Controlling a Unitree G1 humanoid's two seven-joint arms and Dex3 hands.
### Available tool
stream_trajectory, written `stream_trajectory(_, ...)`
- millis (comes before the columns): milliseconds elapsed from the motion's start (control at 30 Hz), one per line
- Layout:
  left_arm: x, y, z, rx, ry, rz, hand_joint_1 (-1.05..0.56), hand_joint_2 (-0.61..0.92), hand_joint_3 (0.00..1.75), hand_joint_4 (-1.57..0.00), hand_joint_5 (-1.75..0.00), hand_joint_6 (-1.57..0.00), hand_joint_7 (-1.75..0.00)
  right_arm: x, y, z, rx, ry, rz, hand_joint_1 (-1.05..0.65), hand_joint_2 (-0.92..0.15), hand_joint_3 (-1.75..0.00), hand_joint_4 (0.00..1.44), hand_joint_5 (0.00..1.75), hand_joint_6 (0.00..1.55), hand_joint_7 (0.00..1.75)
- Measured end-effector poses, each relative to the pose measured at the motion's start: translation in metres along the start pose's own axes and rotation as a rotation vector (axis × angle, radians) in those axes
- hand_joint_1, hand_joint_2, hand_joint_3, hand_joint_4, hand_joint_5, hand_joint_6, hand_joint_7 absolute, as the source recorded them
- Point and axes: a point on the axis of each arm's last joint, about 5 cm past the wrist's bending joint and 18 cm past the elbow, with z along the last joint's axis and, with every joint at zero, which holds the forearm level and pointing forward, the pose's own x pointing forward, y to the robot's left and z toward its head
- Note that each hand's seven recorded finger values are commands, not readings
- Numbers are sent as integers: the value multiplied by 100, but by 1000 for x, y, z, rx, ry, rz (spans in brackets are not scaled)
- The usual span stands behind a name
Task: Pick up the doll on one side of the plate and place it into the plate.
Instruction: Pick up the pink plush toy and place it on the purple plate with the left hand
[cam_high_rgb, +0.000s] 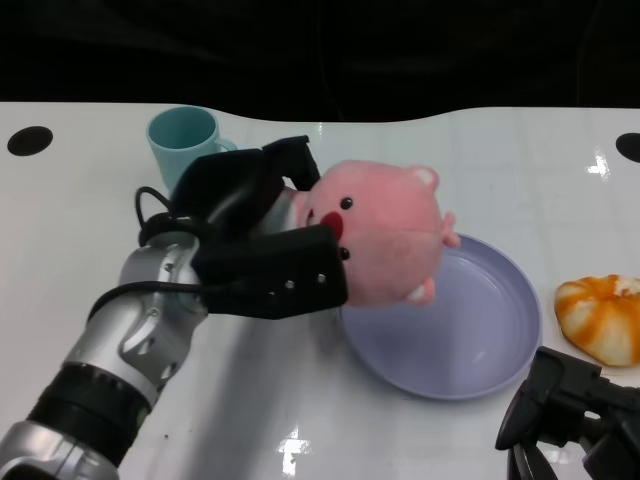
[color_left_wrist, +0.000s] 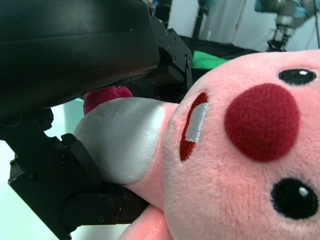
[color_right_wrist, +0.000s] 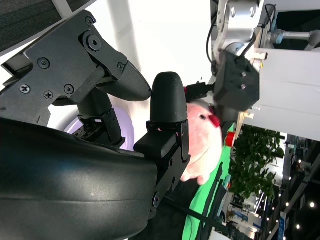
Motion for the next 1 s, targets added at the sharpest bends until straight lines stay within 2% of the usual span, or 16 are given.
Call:
stream_trajectory(233,9,-18,19,-21,-24,-63,-22,43,119,-95,-175,-75,-175,1,0,-1,1,-4,-6,-18,-41,-146,71,175,60,156)
stream_trajectory(467,21,-26,45,-38,-63,-93,-24,45,115,-94,-175,-72,-175,-1,-1,-1,-5,-7,-12,-15,-41,-146,71,175,61,155)
stream_trajectory(700,24,-36,54,-19,-48,-136,-24,53,102,-91,-175,-65,-174,-4,0,0,-4,-3,-14,-17,-41,-145,70,175,60,155)
stream_trajectory(900,28,-40,60,-21,-43,-170,-23,53,90,-92,-175,-68,-175,-4,4,2,-4,-9,-8,-18,-42,-144,70,175,60,155)
stream_trajectory(933,29,-40,61,-20,-41,-178,-24,56,80,-88,-175,-69,-155,-4,4,2,-2,-8,-7,-18,-42,-144,70,175,60,155)
stream_trajectory(1000,32,-38,62,-13,-35,-201,-26,69,50,-79,-174,-85,-91,-4,5,2,-1,-8,-6,-19,-43,-143,70,175,60,154)
